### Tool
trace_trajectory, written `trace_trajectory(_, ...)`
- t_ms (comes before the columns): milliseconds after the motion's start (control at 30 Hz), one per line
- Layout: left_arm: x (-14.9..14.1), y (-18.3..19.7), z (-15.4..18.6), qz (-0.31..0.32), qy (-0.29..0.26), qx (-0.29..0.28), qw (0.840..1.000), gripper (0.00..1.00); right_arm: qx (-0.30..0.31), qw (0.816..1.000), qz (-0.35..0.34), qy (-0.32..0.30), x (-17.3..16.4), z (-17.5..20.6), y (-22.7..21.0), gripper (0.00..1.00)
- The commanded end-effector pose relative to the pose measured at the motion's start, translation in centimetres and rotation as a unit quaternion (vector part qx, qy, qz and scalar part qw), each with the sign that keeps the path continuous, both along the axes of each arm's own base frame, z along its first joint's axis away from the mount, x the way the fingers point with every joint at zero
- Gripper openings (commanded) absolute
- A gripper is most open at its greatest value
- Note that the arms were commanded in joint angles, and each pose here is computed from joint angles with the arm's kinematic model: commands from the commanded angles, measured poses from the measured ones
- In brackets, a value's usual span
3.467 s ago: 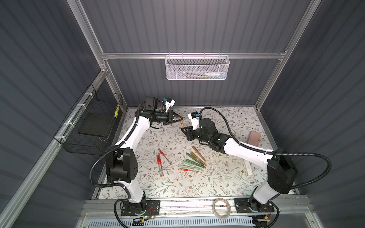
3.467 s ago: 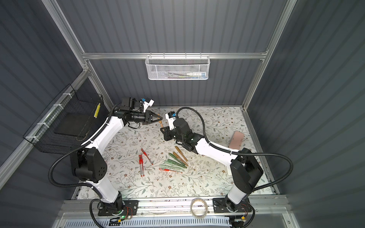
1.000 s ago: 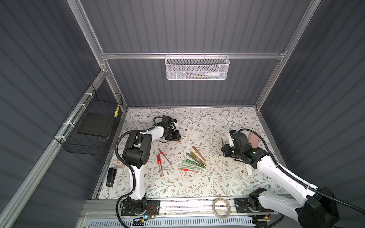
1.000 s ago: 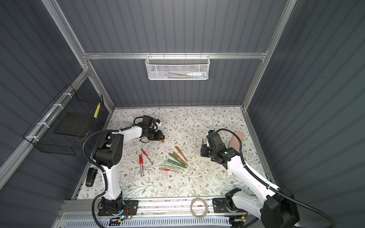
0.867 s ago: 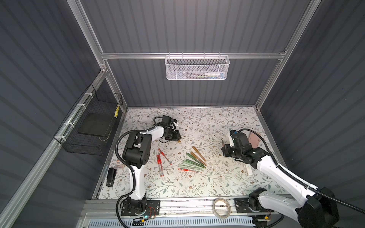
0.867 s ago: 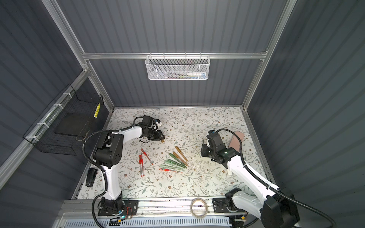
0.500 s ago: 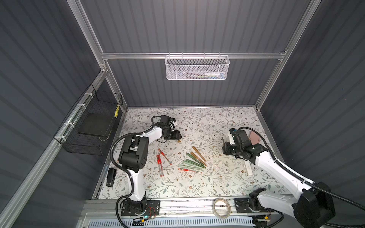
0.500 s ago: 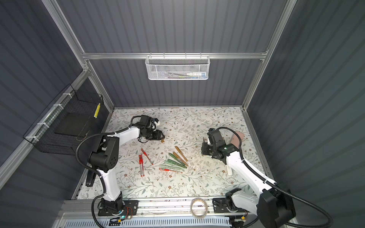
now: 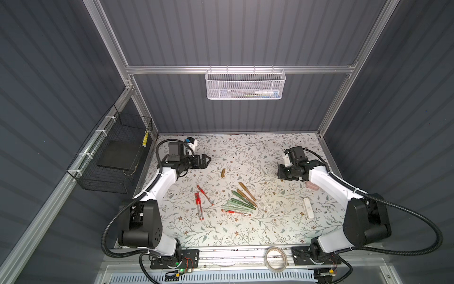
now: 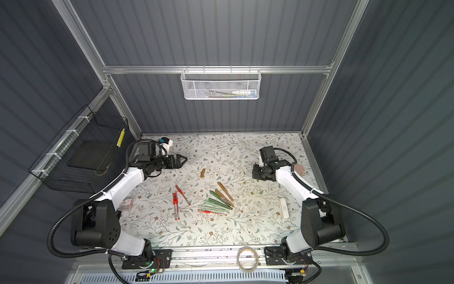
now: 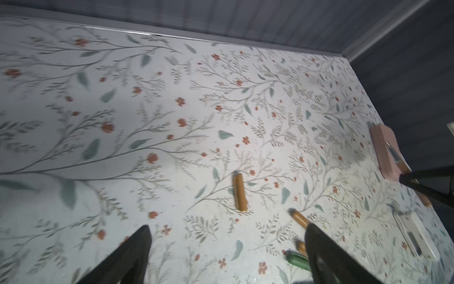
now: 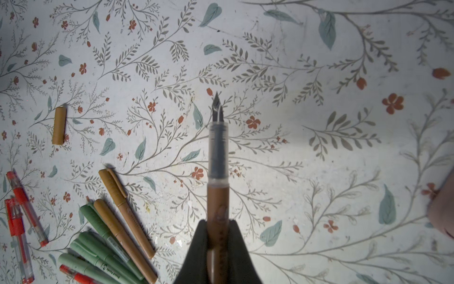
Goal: Remove pen caps from pens
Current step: Place the pen at the middle-right of the table.
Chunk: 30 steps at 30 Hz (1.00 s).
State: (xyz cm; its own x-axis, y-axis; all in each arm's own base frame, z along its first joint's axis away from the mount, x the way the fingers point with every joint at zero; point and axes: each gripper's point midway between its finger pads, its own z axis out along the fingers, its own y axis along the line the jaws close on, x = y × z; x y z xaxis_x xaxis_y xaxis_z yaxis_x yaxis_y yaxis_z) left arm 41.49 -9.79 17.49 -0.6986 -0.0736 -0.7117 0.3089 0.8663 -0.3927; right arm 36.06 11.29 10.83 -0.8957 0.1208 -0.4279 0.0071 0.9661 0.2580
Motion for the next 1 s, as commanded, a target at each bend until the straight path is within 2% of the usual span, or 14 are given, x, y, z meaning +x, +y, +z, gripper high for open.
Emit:
trace_trajectory(0, -0.3, 1.0, 1.5, 0.011, -0.017, -0.028, 0.999, 1.00, -0.009, 1.000, 0.001, 0.018, 1.2, -1.2, -0.7, 0.00)
trace_trajectory(267, -0.1, 2.3, 2.0, 0.023, -0.028, -0.033, 0.999, 1.00, -0.028, 0.998, -0.017, 0.053, 3.8, -4.9, -1.7, 0.00)
trace_trajectory(400, 0.0, 2.7, 1.9, 0.028, -0.024, -0.034, 0.999, 1.00, -0.041, 0.997, -0.038, 0.060, 4.2, -6.3, -2.6, 0.00)
trace_trajectory(733, 0.3, 3.7, 2.7, 0.042, -0.027, -0.044, 0.998, 1.00, -0.056, 0.994, -0.035, 0.083, 4.8, -8.3, -2.8, 0.00)
trace_trajectory(967, 0.5, 4.2, 2.6, 0.051, -0.023, -0.050, 0.997, 1.00, -0.071, 0.993, -0.038, 0.088, 4.8, -8.6, -3.2, 0.10)
